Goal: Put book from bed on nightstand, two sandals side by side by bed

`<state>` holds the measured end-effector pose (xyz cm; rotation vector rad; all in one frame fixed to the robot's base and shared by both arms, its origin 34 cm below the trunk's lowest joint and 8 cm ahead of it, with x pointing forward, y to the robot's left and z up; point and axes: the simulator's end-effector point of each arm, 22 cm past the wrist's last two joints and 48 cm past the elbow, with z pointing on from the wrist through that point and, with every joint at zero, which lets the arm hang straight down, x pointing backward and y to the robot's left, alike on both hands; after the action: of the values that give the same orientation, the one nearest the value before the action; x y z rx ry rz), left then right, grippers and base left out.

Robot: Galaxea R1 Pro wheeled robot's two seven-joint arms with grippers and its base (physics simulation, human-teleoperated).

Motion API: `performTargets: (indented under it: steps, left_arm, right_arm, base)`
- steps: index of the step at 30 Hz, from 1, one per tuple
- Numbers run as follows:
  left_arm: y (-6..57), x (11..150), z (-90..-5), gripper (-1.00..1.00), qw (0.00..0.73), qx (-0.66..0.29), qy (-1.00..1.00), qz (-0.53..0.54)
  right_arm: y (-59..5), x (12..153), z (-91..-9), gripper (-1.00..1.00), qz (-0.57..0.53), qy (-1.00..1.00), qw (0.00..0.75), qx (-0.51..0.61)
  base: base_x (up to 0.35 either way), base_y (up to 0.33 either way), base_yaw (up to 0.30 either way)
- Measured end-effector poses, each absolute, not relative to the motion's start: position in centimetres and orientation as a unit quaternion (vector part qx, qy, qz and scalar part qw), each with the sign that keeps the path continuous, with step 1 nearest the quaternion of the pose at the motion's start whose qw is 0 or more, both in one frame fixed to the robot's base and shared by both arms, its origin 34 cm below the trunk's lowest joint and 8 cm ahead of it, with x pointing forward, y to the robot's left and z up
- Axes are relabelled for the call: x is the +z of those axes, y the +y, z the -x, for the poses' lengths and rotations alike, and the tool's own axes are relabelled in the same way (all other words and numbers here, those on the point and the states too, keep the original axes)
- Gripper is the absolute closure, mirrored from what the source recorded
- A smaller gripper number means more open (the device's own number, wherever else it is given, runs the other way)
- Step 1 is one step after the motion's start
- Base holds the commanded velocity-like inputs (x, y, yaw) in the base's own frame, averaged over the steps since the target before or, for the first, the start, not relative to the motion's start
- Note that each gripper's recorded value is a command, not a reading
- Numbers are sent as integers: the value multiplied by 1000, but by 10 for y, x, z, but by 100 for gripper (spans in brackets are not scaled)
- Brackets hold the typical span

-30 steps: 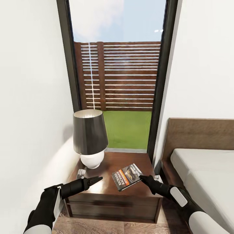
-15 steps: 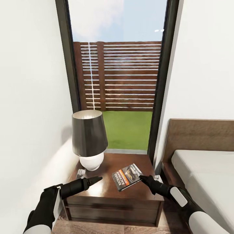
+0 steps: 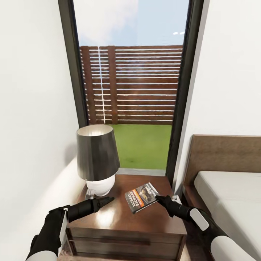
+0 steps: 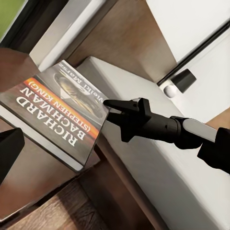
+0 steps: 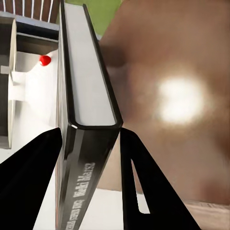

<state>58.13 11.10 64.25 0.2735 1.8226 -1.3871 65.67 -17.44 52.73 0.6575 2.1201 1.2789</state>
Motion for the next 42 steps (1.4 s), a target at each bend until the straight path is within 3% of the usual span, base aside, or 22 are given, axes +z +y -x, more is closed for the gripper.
performTargets:
  steps: [10,42]
  left_arm:
    - [111,643,-581,-100,406,-550,722,-109]
    - [110,596,-569,-100,404,-551,722,-109]
  right_arm:
    - [-174,527,-657,100,-246,793,286,478]
    - [-174,480,-645,100,-245,794,286,478]
  base:
    - [230,0,0]
    - [4,0,0]
